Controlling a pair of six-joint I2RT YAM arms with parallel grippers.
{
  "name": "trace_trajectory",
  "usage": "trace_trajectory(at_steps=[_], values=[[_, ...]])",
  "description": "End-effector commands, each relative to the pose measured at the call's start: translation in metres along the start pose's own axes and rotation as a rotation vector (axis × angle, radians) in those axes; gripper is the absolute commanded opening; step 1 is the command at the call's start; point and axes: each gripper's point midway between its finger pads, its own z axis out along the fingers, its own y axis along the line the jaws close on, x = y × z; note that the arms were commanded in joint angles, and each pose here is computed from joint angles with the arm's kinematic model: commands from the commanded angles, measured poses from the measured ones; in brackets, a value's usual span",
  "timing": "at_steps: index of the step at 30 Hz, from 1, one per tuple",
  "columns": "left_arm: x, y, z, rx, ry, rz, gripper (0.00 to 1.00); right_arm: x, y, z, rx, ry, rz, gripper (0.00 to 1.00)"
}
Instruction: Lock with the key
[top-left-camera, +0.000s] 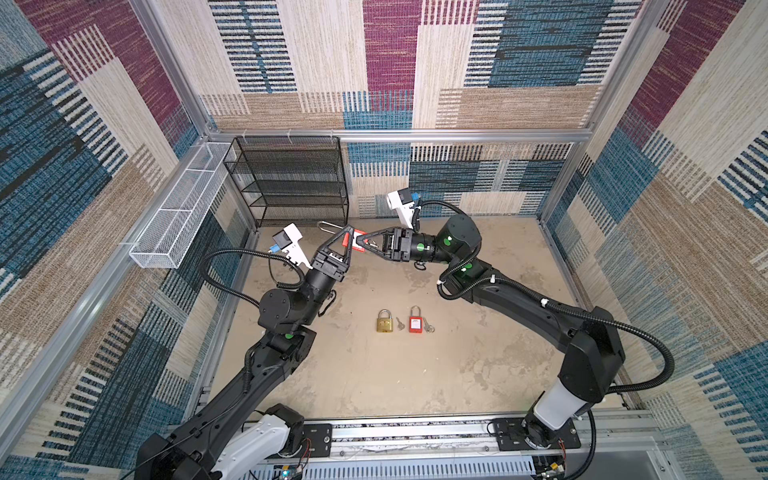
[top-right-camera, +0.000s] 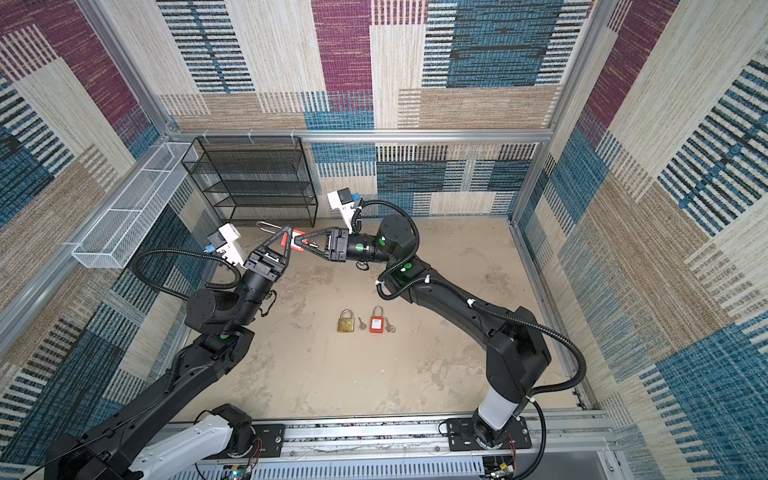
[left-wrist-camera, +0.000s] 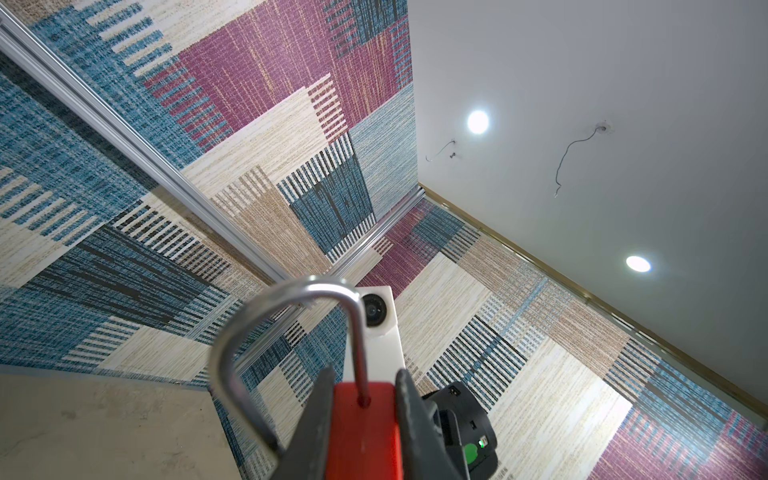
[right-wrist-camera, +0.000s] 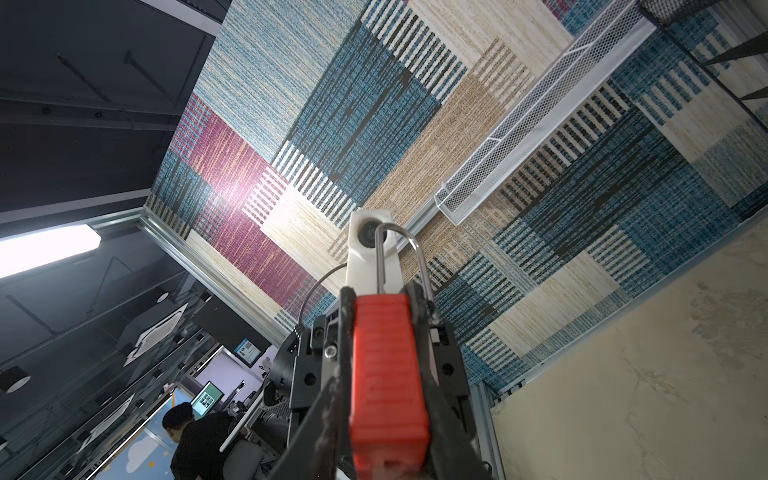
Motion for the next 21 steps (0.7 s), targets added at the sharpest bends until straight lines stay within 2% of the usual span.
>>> trace_trajectory(at_steps=[1, 5, 7, 10, 16, 21], values=[[-0.007, -0.013, -0.001, 0.053, -0.024, -0.004, 0.06, -0.004, 0.007, 0.000, -0.019, -0.011, -0.017, 0.27], [-0.007, -0.013, -0.002, 0.046, -0.026, -0.002, 0.21, -0.005, 0.008, 0.000, -0.018, -0.020, -0.018, 0.18], [-0.005, -0.010, -0.004, 0.038, -0.020, 0.003, 0.33, -0.006, 0.009, -0.001, -0.015, -0.027, -0.017, 0.14], [-0.005, -0.007, -0.010, 0.023, -0.025, 0.012, 0.41, -0.009, 0.005, -0.003, 0.023, -0.045, -0.024, 0.12], [-0.003, 0.002, -0.028, -0.050, -0.008, 0.038, 0.49, -0.012, 0.002, -0.009, 0.053, -0.059, -0.027, 0.10], [-0.015, 0.002, -0.050, -0.089, -0.051, 0.053, 0.54, -0.007, -0.001, -0.014, 0.068, -0.059, -0.021, 0.09]])
